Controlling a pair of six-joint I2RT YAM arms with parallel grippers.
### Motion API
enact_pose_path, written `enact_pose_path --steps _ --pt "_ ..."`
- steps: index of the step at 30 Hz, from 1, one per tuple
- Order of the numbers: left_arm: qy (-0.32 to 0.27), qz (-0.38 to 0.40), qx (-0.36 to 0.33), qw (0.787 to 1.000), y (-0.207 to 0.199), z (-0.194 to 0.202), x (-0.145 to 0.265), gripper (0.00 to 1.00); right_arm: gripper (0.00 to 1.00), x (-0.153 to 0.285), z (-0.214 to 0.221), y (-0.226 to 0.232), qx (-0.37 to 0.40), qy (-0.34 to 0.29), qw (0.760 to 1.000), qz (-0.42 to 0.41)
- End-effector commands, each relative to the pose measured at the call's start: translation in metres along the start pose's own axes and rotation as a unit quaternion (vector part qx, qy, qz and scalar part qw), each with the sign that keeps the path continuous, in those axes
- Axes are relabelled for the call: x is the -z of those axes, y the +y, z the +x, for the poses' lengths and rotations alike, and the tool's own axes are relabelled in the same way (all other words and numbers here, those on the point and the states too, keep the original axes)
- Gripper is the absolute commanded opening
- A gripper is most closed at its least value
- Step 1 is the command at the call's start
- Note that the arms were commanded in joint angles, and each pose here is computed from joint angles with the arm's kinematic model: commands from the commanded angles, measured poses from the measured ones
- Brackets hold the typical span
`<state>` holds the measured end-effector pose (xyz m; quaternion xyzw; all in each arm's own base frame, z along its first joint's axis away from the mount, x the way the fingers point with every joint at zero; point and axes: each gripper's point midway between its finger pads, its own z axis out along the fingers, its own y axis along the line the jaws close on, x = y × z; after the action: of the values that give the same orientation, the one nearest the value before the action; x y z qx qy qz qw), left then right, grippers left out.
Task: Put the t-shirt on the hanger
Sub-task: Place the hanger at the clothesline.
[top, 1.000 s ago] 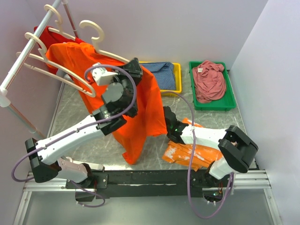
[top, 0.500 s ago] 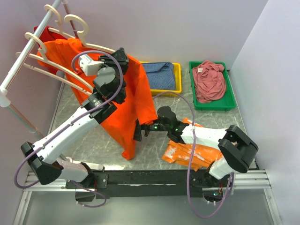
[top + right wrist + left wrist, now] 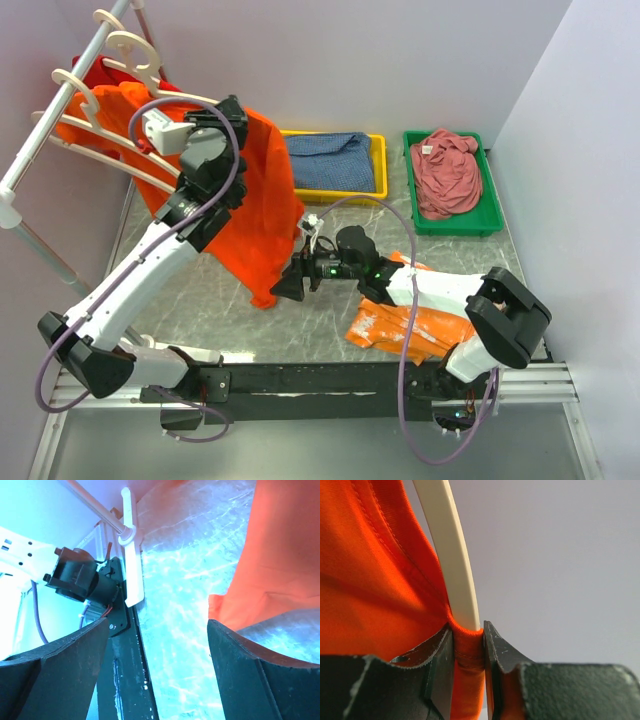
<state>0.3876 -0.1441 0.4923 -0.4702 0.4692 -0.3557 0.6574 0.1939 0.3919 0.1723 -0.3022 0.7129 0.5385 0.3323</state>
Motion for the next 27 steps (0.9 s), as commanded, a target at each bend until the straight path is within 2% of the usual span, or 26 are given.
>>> enact_pose_path --steps 1,27 --pt "-0.01 0.038 0.059 0.998 -0.037 -0.038 0.005 0.01 0.87 0.008 -0.012 0.006 0.017 -0.016 1.0 -0.01" --pt "0.009 0.018 0.108 0.994 -0.01 -0.079 -0.023 0.01 0.87 0.011 -0.003 -0.002 0.008 -0.004 1.0 0.004"
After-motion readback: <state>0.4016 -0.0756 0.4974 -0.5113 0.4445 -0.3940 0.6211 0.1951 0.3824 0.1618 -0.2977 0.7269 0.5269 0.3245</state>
